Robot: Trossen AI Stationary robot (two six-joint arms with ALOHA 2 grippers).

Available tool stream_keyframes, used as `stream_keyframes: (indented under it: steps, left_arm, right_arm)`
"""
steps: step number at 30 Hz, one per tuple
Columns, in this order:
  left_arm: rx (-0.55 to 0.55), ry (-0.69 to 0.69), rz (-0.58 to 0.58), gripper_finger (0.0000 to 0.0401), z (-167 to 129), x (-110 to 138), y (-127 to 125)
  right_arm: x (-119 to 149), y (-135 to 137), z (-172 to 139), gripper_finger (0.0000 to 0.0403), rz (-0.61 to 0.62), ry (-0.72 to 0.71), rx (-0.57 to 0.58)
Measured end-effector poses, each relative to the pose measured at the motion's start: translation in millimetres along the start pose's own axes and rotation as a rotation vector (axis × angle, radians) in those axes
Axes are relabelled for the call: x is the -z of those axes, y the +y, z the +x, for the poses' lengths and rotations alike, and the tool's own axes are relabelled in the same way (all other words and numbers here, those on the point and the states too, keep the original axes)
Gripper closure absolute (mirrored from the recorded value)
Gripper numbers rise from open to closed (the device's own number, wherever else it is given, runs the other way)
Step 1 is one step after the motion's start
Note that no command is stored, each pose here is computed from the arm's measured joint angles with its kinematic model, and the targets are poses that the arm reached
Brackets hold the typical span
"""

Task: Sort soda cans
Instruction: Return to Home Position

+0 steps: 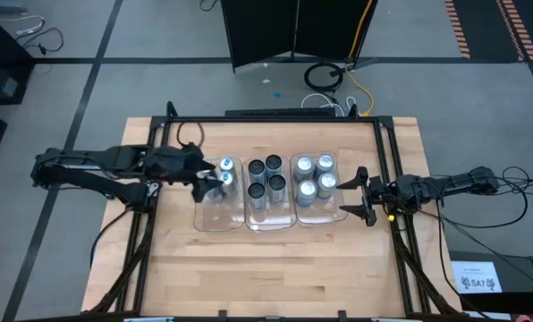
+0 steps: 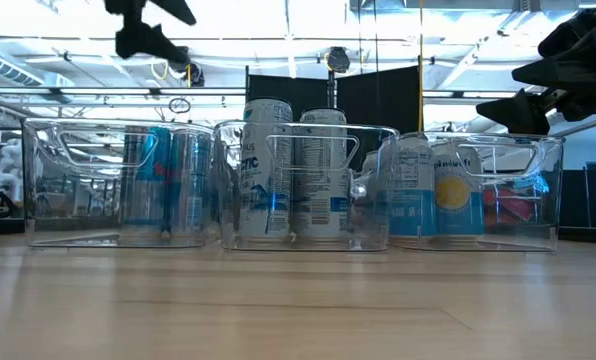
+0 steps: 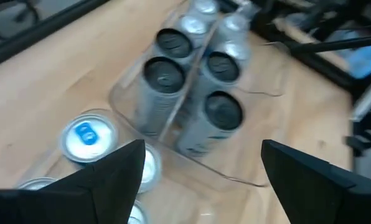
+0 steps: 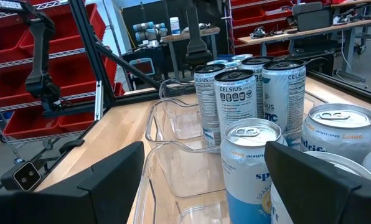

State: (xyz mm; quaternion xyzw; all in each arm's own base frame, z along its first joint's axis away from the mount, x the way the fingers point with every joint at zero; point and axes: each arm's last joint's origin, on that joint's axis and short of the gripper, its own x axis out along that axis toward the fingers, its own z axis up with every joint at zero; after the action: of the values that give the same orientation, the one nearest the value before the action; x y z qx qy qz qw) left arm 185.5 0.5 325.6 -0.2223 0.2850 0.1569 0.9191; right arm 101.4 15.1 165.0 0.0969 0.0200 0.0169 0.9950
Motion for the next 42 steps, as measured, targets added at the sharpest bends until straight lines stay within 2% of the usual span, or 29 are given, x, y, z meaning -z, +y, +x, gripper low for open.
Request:
stream_keyframes:
  steps: [5,13,18,24,27,31,39,42]
  left_arm:
    - [0.102,-0.003,0.006,0.0072,-18.2,2.9,-1.6]
    - [0.059,-0.051,0.015,0.0072,-26.3,3.3,1.8]
    - [0.037,-0.060,0.208,0.0072,-23.9,19.3,-4.0]
    - [0.216,-0.215,0.363,0.0072,-17.1,58.6,-18.7]
    - [0.164,-0.273,0.342,0.0072,-9.7,86.7,-4.2]
    - [0.136,-0.334,0.246,0.0072,-5.4,112.3,19.9]
    - [0.325,-0.507,0.259,0.0072,-17.8,120.3,38.7]
    - [0.333,-0.594,0.277,0.0072,-12.5,122.5,43.1]
  right_arm:
    - [0.0,0.0,0.0,0.0078,0.000,0.000,0.000]
    - [0.0,0.0,0.0,0.0078,0.000,0.000,0.000]
    - [0.0,0.0,0.0,0.0078,0.000,0.000,0.000]
    - [0.0,0.0,0.0,0.0078,0.000,0.000,0.000]
    - [-0.1,0.0,0.0,0.0078,0.000,-0.001,0.000]
    - [0.0,0.0,0.0,0.0078,0.000,0.000,0.000]
    - [-0.1,0.0,0.0,0.0078,0.000,-0.001,0.000]
    - [0.0,0.0,0.0,0.0078,0.000,0.000,0.000]
